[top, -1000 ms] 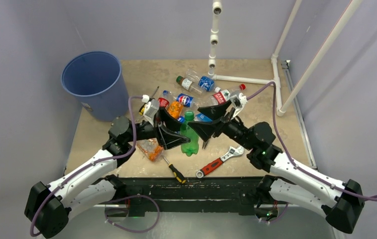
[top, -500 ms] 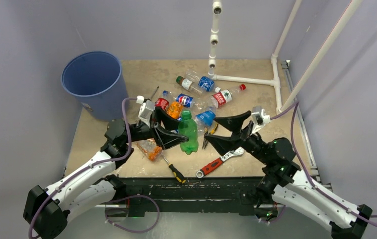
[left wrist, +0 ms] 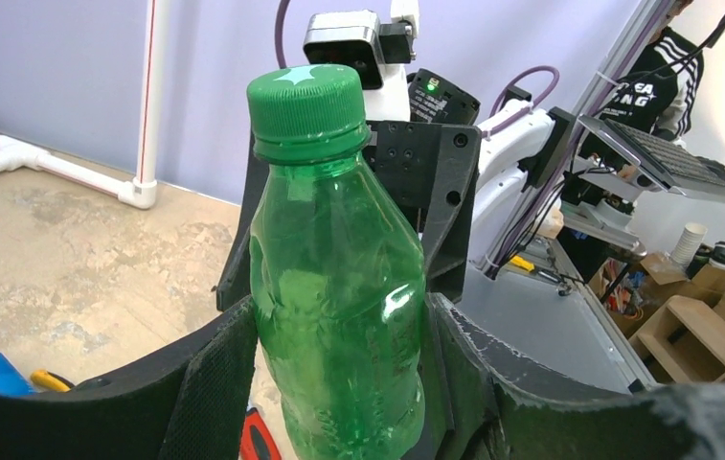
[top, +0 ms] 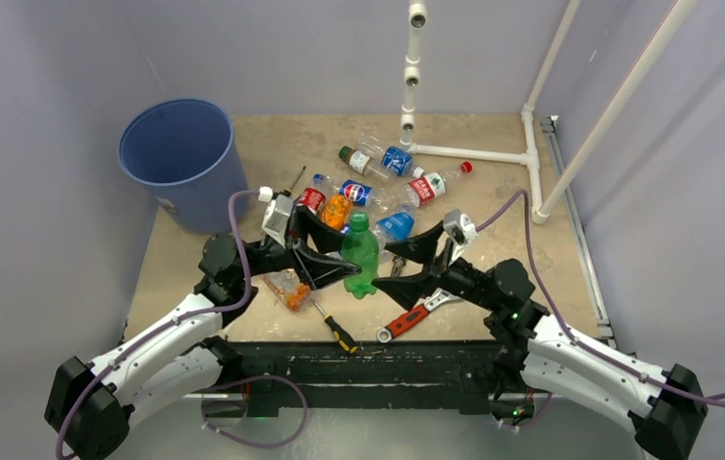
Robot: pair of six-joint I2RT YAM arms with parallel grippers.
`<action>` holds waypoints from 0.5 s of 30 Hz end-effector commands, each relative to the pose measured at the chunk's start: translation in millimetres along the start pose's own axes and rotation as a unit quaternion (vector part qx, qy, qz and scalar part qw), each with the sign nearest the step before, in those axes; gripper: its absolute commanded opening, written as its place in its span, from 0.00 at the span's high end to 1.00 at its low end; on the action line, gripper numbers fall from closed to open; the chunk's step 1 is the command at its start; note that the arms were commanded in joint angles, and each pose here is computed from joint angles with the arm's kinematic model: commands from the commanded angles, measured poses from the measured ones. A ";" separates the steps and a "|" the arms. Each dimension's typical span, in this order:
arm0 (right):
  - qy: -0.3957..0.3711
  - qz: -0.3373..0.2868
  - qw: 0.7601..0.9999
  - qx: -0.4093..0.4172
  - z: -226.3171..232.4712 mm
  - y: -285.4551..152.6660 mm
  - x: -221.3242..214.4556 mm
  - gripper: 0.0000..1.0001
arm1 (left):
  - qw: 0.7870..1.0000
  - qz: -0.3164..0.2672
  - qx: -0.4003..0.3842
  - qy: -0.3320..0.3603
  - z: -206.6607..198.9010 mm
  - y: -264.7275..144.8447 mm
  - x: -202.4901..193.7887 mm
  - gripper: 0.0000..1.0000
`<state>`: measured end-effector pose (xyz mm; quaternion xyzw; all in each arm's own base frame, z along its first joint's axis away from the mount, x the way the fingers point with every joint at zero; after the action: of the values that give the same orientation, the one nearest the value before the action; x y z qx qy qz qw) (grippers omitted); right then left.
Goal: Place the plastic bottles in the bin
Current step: Pick up the plastic bottle from the corner of the board.
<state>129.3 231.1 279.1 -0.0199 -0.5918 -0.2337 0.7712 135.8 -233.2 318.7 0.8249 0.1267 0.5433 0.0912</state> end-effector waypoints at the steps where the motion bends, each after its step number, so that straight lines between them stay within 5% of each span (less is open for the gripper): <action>1: -0.007 -0.018 0.998 0.065 16.4 12.3 10.1 0.01 | 1.000 -0.024 -0.014 0.016 -5.3 1.9 8.6 0.97; 15: 0.034 -0.038 0.996 0.079 22.9 34.7 3.6 0.08 | 0.999 -0.040 -0.010 0.011 -3.2 2.1 9.6 1.00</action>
<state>123.5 260.5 274.3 0.0327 -0.5817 -0.1901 0.7902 138.9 -234.6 320.9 0.8254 0.1380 0.5384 0.0986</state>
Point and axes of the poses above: each gripper's point midway between its finger pads, its own y axis out along the fingers, its own z axis along the line the jaws close on, x = y × z, the point moved 5 cm from there along -y, back along the fingers, and after that the axes turned 4 degrees about -y, right-handed, at the moved point
